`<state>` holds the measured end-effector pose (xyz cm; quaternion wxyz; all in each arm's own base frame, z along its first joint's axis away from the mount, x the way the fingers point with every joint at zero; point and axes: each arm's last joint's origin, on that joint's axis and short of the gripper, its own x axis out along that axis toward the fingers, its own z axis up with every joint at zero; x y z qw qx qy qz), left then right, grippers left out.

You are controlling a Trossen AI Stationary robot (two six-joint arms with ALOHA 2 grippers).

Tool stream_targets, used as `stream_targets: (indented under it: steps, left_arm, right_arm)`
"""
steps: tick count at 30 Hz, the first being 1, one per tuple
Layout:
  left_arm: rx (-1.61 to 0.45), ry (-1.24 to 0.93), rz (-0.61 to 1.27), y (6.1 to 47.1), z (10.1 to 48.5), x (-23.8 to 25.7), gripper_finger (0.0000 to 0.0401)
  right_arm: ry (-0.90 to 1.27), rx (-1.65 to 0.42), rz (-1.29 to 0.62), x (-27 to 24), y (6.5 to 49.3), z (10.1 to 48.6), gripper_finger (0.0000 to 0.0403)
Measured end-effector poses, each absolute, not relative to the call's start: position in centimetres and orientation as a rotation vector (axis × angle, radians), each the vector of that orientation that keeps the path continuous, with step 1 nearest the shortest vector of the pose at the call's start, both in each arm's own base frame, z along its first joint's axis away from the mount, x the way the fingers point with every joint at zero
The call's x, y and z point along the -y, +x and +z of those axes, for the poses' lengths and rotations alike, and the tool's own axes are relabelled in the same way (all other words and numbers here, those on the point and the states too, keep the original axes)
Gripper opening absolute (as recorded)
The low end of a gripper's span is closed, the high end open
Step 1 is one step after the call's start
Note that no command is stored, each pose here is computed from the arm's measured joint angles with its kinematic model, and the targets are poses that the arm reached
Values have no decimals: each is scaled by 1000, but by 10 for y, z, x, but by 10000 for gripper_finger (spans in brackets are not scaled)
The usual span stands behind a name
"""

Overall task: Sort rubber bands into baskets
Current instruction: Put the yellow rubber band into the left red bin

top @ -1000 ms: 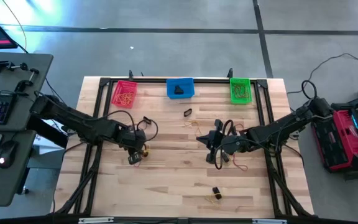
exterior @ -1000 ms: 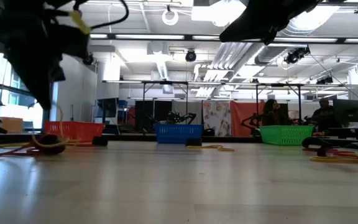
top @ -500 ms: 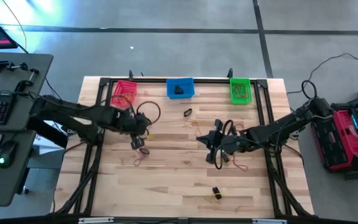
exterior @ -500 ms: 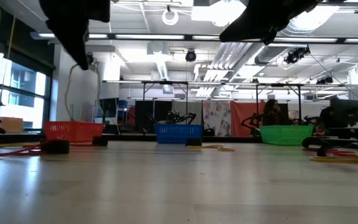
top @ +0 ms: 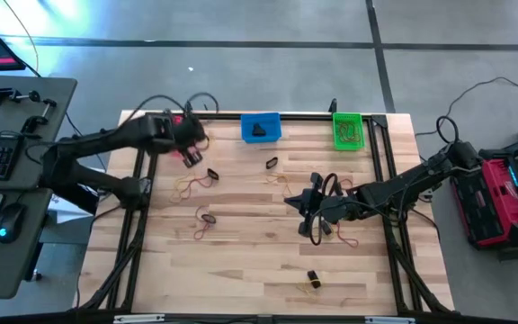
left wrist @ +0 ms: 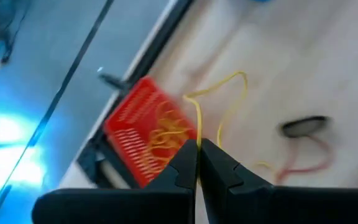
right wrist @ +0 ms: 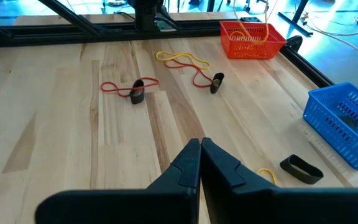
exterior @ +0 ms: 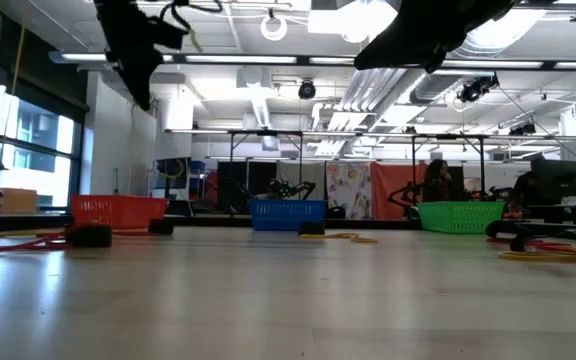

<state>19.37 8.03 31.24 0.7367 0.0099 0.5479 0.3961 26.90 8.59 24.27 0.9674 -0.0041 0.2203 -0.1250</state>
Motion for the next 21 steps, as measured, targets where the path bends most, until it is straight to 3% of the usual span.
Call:
stream_targets:
  steps: [8,21]
  left_arm:
    - [-1215,-46,1034,170,313,-133,1]
    - [-1238,-164,1084,139,285,-176,0]
  right_arm:
    - [-8,-445,-253,-86,269,243,0]
    - [-9,-447,-253,-86,269,243,0]
